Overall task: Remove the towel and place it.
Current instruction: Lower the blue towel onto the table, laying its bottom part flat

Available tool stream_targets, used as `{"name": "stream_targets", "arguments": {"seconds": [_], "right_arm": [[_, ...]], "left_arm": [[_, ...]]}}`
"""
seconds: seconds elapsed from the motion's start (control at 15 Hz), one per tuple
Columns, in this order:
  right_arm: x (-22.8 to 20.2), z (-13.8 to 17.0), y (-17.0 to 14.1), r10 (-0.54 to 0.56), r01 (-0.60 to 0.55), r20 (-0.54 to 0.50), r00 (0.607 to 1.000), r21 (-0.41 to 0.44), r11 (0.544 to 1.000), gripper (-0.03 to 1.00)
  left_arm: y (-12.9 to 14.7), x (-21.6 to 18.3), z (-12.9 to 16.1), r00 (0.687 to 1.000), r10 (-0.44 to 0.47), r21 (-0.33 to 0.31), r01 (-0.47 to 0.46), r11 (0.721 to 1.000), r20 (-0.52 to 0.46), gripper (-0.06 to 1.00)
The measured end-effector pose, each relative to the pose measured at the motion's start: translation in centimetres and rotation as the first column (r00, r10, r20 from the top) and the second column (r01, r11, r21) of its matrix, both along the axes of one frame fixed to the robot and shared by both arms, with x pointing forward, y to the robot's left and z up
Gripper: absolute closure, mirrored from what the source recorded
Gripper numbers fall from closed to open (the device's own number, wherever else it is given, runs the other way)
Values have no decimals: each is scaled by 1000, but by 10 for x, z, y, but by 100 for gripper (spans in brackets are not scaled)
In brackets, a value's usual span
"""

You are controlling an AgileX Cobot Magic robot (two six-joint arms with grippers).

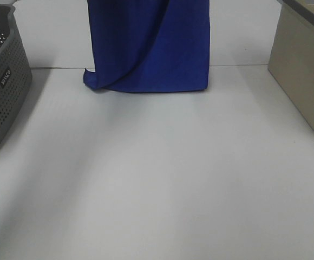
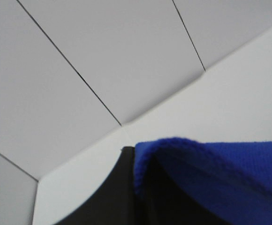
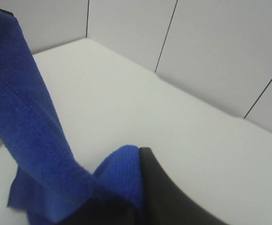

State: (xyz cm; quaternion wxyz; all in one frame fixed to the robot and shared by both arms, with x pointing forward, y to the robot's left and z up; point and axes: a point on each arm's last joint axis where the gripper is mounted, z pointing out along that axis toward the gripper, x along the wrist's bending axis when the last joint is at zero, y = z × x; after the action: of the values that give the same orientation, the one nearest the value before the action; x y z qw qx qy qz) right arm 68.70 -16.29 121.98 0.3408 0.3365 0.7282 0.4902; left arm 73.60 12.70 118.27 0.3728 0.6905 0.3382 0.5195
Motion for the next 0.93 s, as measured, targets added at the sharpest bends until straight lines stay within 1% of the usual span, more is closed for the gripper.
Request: {"name": "stream_targets", "arguments": {"seconds": [0.07,0.13,0.2,0.33,0.47,0.67,0.8,0.87,0.93], "right_arm": [[-5,-4,0,12,-13,-78,997,-10,1000,95],[-11,-8,0,24,-27,-160,987,-21,999,95],[-18,-12,0,40,-50,-247,968,-35,998,95],[-32,-17,-1,67,-100,-388,919,-65,993,95],[-39,-16,-2,75,-119,-427,901,-78,990,95],[-40,-16,-2,57,-92,-452,890,-57,994,95],[-40,-16,-2,39,-56,-476,879,-23,998,95],[-41,-19,-2,31,-42,-495,868,-12,999,95],[-42,-21,-3,28,-41,-506,862,-13,999,95]], "left_arm": [[0,-11,1,994,14,5,-14,1000,-108,94],[1,-23,3,975,27,2,-27,1000,-220,94],[4,-35,6,947,34,-6,-38,999,-319,94],[10,-54,10,891,46,-6,-54,999,-452,94],[13,-63,16,871,41,-17,-56,998,-489,94],[13,-73,28,875,6,-60,-40,997,-484,94],[14,-78,20,848,0,-29,-19,999,-530,94],[16,-83,16,832,5,-11,-14,1000,-555,94],[17,-86,14,823,8,-2,-12,1000,-568,94]]}}
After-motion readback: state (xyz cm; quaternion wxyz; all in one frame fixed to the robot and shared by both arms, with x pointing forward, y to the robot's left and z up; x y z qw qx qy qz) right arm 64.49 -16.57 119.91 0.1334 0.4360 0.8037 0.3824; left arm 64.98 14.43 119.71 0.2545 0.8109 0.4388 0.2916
